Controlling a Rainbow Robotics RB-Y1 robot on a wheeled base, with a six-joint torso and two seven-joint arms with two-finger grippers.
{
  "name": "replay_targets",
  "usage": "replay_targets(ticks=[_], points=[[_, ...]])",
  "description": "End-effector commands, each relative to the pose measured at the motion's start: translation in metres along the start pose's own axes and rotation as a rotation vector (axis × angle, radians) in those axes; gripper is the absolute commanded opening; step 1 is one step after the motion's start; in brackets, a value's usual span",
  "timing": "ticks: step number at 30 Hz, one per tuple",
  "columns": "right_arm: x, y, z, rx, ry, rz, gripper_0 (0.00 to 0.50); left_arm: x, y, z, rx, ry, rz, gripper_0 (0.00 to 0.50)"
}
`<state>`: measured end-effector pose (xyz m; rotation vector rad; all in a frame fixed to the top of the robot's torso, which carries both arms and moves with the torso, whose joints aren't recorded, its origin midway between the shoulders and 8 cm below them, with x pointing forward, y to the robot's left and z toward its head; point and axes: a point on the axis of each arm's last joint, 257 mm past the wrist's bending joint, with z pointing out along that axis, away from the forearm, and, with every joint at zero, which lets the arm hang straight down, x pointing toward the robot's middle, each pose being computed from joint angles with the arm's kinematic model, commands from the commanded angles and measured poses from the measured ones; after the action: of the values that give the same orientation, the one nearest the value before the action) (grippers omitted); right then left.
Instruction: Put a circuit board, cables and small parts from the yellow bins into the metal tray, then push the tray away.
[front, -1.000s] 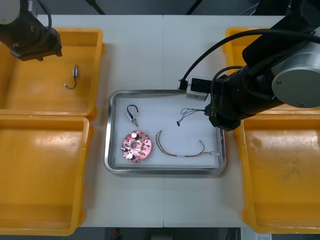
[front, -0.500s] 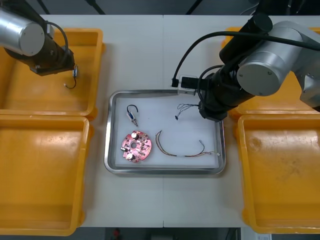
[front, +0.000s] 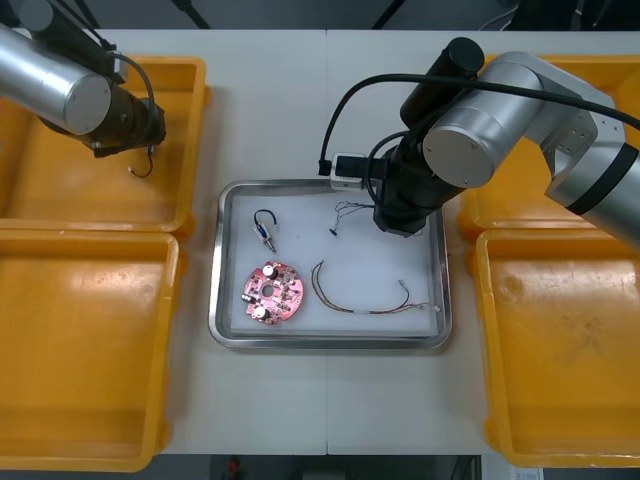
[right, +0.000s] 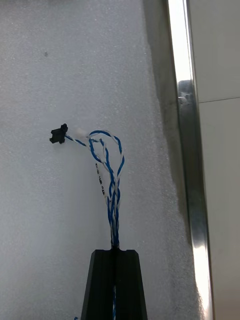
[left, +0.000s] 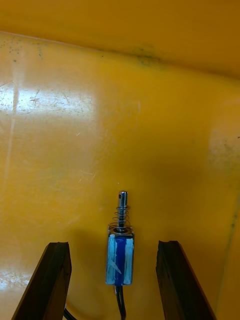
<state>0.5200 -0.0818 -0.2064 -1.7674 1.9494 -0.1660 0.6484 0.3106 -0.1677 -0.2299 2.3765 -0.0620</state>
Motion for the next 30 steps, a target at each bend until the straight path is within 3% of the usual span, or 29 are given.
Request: replay_targets(ticks=[1, 2, 4, 6, 7, 9, 12, 14, 17, 19, 21, 22, 30], points=[[-0.023, -0.005, -0.006, 0.023, -0.021, -0.08, 0.0, -0.024, -0.019, -0.008, 0.016, -0.048, 0.048, 0.5], [-0.023, -0.005, -0.007, 0.024, -0.02, -0.078, 0.0, -0.022, -0.02, -0.006, 0.015, -0.046, 0.055, 0.5], [-0.024, -0.004, -0.006, 0.021, -0.022, -0.078, 0.053, -0.019, -0.02, -0.004, 0.01, -0.045, 0.067, 0.5], [-0.024, -0.003, -0.006, 0.017, -0.025, -0.072, 0.194, -0.016, -0.024, 0.001, 0.014, -0.053, 0.084, 0.5], [-0.023, -0.003, -0.007, 0.018, -0.024, -0.07, 0.232, -0.015, -0.024, 0.002, 0.014, -0.054, 0.087, 0.5], [-0.022, -0.003, -0.006, 0.013, -0.024, -0.06, 0.377, -0.012, -0.026, 0.006, 0.018, -0.06, 0.098, 0.5], [-0.02, -0.002, -0.008, 0.004, -0.027, -0.044, 0.492, -0.013, -0.025, 0.007, 0.016, -0.064, 0.097, 0.5], [-0.017, -0.002, -0.009, -0.004, -0.027, -0.033, 0.5, -0.013, -0.024, 0.007, 0.015, -0.064, 0.1, 0.5], [-0.013, -0.003, -0.018, -0.016, -0.017, -0.019, 0.5, -0.012, -0.022, 0.008, 0.008, -0.064, 0.105, 0.377], [-0.009, -0.006, -0.032, -0.019, 0.007, -0.015, 0.5, -0.012, -0.022, 0.009, 0.009, -0.063, 0.104, 0.134], [-0.006, -0.007, -0.043, -0.021, 0.026, -0.015, 0.5, -0.011, -0.022, 0.009, 0.008, -0.061, 0.105, 0.03], [-0.005, -0.007, -0.049, -0.024, 0.034, -0.01, 0.5, -0.012, -0.021, 0.009, 0.006, -0.061, 0.105, 0.0], [0.01, -0.006, -0.087, -0.04, 0.077, 0.126, 0.5, -0.012, -0.02, 0.009, 0.002, -0.064, 0.117, 0.0]])
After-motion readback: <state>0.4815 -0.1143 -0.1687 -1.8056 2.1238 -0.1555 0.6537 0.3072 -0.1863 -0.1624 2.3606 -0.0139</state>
